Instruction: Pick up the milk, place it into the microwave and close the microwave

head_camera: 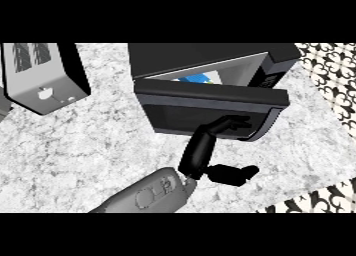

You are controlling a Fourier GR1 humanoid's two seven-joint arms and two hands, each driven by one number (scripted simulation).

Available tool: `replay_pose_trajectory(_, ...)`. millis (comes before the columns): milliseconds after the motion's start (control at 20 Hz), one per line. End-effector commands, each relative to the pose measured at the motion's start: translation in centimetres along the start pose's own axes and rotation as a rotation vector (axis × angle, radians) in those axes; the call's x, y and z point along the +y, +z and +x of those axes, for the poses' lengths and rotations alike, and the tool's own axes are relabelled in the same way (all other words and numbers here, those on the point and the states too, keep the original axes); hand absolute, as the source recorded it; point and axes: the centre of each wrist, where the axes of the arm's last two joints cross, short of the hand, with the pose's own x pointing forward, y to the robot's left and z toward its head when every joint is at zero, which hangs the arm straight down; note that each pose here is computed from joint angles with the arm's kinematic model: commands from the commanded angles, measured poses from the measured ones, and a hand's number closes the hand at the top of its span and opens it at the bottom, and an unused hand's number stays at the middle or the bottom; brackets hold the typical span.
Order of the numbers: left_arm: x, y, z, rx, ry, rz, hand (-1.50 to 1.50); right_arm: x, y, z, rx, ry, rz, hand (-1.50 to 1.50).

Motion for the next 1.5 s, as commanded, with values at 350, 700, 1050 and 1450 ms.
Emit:
replay_pose_trajectory(350, 1.4, -4.2, 1.5, -0.065, -0.001, 0.113, -1.50, -0.7, -2.4, 1.5, -0.044, -0.049, 0.090, -1.50)
replay_pose_trajectory(700, 2.0, -5.9, 2.0, -0.090, -0.007, 0.146, -1.50, -1.2, -4.2, 2.2, -0.060, -0.070, 0.138, -1.50)
replay_pose_trajectory(1050, 2.2, -6.4, 2.0, -0.110, -0.012, 0.174, -1.50, -1.1, -5.4, 2.7, -0.086, -0.103, 0.168, -1.50)
replay_pose_trajectory(1450, 2.6, -6.9, 1.7, -0.107, 0.001, 0.200, -1.50, -1.9, -6.3, 3.6, -0.085, -0.089, 0.174, -1.50)
